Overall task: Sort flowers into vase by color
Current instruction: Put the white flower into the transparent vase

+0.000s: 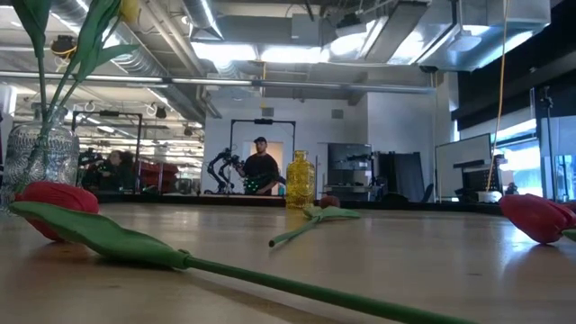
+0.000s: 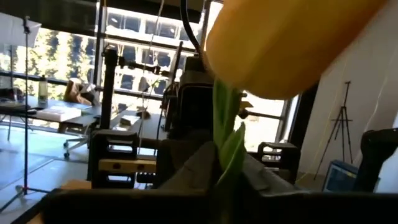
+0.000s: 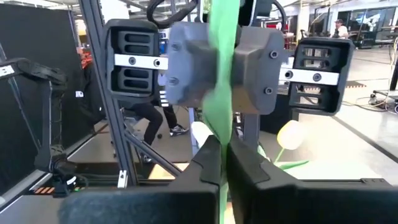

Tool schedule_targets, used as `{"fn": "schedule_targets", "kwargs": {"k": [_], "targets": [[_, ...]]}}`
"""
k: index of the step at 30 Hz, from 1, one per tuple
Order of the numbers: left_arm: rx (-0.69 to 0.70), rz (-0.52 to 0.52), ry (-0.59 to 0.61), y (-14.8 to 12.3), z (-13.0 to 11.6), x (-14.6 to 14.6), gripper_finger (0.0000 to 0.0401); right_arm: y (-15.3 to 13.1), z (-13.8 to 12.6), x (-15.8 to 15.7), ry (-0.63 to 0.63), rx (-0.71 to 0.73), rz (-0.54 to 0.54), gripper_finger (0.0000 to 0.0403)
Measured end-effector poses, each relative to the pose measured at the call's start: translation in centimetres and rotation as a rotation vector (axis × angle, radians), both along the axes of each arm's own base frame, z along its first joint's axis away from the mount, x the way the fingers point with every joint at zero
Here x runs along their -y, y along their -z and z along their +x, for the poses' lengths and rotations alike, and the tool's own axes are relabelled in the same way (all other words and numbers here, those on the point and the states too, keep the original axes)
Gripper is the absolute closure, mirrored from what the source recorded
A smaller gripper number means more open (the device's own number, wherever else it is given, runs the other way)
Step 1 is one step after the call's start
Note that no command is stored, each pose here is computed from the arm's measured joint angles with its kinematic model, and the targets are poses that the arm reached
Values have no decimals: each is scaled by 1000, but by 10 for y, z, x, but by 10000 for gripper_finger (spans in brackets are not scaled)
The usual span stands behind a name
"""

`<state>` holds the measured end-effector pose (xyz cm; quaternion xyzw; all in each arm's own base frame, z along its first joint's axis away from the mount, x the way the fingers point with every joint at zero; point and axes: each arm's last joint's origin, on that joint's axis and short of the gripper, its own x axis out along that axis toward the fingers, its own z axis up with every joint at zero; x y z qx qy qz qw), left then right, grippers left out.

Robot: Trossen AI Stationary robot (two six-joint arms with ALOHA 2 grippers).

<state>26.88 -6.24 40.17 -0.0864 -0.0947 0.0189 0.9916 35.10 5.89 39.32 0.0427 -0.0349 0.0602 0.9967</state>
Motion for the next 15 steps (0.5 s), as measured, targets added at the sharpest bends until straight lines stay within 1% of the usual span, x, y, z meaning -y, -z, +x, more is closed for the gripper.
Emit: {"fn": "schedule_targets", "kwargs": {"k": [1,3,7,10,12,15], "targets": [[-2,0,2,-1,-1,0,388,0,0,0,0,-2,-3,386],[-18,6,12,-2,-6,-1,393,0,0,0,-1,-3,0,363],[-52,14,-10,-10,-26,-7,397,-1,0,0,6,4,20,282],[-60,22,13,-19,-52,-11,397,-1,0,1,23,9,24,210],[-36,12,34,-28,-73,-13,398,-4,-2,1,22,15,25,167],[42,3,85,-44,-109,-16,398,-11,-8,2,14,46,40,123]]}}
